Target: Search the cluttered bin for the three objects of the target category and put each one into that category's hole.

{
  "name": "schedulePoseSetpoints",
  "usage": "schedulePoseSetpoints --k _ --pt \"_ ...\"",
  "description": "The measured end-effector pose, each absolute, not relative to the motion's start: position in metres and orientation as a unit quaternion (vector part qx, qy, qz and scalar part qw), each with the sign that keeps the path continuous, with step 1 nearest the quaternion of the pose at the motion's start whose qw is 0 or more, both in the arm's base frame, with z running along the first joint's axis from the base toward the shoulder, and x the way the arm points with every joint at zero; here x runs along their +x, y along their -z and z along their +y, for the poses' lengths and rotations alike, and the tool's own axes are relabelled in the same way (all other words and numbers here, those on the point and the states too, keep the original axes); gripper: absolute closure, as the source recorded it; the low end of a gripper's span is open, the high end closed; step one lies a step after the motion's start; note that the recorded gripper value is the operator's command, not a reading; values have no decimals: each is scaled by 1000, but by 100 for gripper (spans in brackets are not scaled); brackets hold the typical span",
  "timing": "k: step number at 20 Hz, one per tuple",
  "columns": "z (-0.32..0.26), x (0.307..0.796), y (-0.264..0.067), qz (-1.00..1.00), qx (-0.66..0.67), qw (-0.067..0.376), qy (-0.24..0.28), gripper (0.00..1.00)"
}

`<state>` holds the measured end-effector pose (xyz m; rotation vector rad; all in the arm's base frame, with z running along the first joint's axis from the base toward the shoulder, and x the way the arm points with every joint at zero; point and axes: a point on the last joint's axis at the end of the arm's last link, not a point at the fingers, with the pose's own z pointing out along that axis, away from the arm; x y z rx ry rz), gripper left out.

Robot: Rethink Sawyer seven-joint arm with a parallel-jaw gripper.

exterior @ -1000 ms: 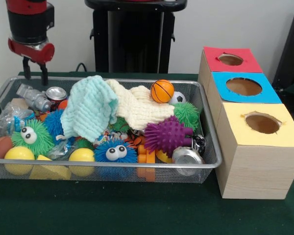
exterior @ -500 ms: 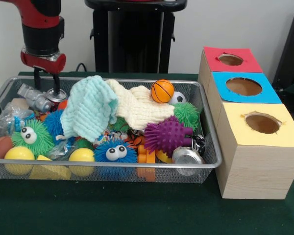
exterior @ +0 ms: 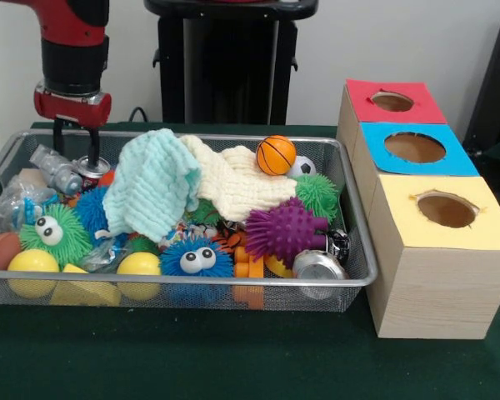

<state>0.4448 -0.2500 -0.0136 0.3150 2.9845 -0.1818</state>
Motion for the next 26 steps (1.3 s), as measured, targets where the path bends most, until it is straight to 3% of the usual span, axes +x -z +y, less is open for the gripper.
schedulePoseSetpoints --k 6,12,19,26 --pt "-257 457 19 986 68 148 37 0" --pt "-257 467 26 979 46 200 10 0" --pt "-225 490 37 974 30 224 -32 0" --pt "-204 506 34 973 24 227 -43 0"
